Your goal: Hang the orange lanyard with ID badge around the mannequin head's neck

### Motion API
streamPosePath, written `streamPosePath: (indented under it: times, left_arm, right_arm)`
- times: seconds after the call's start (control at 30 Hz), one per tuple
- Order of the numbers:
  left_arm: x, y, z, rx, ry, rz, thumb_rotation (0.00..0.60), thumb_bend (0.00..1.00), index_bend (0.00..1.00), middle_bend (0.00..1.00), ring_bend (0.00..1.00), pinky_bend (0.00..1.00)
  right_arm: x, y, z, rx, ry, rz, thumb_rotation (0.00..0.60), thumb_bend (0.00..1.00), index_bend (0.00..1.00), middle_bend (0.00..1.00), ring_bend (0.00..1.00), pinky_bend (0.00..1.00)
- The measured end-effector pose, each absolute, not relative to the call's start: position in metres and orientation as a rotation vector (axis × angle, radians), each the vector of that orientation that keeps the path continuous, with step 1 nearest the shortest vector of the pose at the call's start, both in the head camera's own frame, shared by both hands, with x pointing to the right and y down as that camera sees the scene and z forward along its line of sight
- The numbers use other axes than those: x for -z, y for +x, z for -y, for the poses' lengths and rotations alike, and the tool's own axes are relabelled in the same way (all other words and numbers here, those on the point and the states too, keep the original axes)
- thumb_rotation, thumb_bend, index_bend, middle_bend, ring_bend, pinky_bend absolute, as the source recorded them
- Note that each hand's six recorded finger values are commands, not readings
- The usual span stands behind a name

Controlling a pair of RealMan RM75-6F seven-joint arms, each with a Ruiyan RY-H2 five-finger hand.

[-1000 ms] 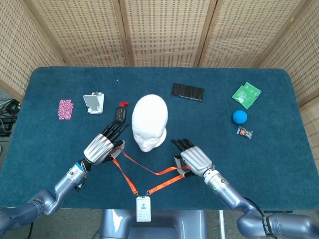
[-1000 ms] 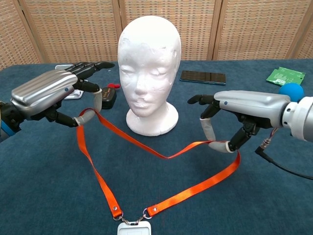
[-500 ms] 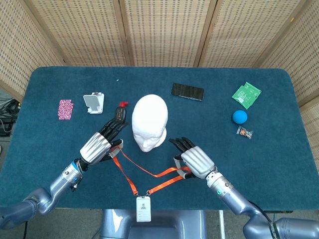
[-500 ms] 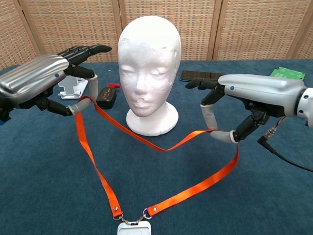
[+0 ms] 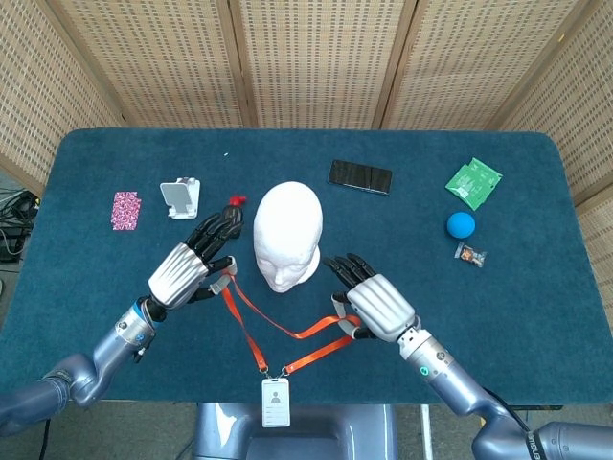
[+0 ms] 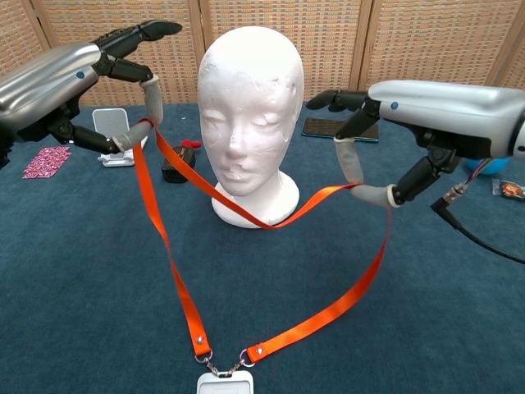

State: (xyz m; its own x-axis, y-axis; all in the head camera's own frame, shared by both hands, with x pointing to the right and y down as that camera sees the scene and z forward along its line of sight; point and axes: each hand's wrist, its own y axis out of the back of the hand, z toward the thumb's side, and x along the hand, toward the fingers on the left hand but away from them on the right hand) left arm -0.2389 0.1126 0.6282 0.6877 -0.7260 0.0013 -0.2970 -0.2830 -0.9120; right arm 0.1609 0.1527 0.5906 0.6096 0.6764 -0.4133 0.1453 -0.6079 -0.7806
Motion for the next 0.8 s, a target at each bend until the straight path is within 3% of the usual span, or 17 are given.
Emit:
streamPosePath:
  times: [0.37,0.8]
  left_arm:
    - [-0.608,-0.227,-0.079,0.550,-1.883,-0.894,0.600,0.46,0.75,0.00,0.00,0.00]
    - [-0.596,-0.226,-0.034,0.658,-1.912,-1.029,0.600,0.46,0.75,0.00,0.00,0.00]
  right_arm:
    - [-0.553,0.165,-0.110,-0.895,-2.059,0.824,0.600,0.64,0.75,0.00,0.00,0.00]
    - [-0.535,0.192,-0.055,-0.929,-2.071,1.069,0.600,0.64,0.76,0.00,0.00,0.00]
